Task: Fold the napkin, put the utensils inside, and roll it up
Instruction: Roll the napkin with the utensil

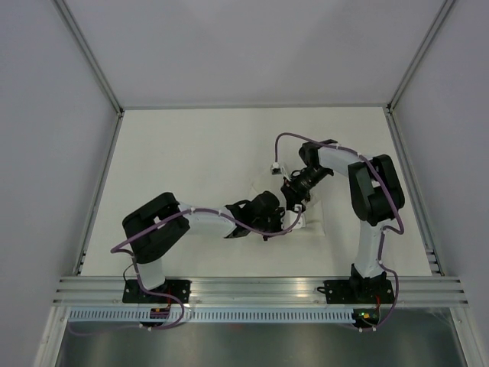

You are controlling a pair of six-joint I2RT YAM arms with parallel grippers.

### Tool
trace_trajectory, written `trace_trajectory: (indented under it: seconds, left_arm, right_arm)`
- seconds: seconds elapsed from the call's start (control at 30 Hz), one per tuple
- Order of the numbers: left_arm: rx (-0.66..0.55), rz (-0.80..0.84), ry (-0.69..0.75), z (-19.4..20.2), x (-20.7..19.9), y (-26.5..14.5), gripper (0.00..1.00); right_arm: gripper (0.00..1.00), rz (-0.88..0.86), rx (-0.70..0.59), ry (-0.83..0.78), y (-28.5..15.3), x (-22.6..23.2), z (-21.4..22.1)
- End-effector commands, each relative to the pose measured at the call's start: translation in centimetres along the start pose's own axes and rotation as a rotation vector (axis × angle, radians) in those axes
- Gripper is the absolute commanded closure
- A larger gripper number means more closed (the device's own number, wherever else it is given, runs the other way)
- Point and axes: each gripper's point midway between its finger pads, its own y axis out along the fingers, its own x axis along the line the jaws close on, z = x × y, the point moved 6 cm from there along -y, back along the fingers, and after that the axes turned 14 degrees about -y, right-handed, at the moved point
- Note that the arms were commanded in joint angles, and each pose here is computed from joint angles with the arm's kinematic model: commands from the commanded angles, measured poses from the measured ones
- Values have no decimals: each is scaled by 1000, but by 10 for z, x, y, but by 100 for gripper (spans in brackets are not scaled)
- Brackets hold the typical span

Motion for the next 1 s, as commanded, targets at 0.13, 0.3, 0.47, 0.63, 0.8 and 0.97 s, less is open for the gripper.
trace_trajectory:
  seconds: [0.13,0.3,0.47,0.63,0.8,0.97]
  left_arm:
    - [185,215,-302,43,-9,1,98]
    - [216,296,-451,43,3,2,98]
    - [245,387,-591,52,10,6,98]
    - [269,450,-676,56,17,11,98]
    - [268,490,-767,57,27,15,98]
    - [293,515,-832,57,32,20,98]
  right_arm:
    - [20,372,-196,-39,-81,-45,-27]
    - [23,554,-279,-78,-133,-35,-23]
    - [30,669,-270,-152,-134,-1,-6]
    - [40,742,-224,-281,-117,41,11]
    - [40,763,-126,-468,-67,71,16]
    - [39,791,-58,-601,-26,81,12]
